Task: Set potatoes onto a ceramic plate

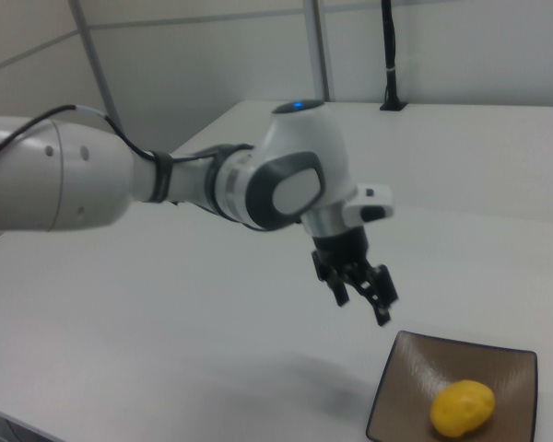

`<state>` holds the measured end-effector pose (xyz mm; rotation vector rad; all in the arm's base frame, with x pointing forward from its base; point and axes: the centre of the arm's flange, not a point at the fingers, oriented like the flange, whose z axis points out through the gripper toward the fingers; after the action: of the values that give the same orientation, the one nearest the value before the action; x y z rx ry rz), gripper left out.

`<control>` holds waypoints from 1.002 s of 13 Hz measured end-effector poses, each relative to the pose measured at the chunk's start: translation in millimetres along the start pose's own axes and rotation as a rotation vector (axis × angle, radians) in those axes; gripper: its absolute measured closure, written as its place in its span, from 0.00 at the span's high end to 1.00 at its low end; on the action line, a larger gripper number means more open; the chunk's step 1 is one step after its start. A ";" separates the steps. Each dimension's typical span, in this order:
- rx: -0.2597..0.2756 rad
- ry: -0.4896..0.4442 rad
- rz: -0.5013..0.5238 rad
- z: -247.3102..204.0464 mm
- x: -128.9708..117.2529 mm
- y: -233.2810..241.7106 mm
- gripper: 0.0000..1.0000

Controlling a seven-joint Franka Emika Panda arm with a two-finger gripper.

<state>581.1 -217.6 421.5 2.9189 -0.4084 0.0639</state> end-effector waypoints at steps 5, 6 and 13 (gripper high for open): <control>0.076 0.003 0.066 -73.4 -22.6 -125.4 1.00; 0.089 -0.025 0.035 -86.5 -34.4 -148.3 1.00; 0.191 -0.098 -0.268 -158.6 -107.8 -254.2 1.00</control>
<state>545.1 82.1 522.6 3.1447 -0.0227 -0.0831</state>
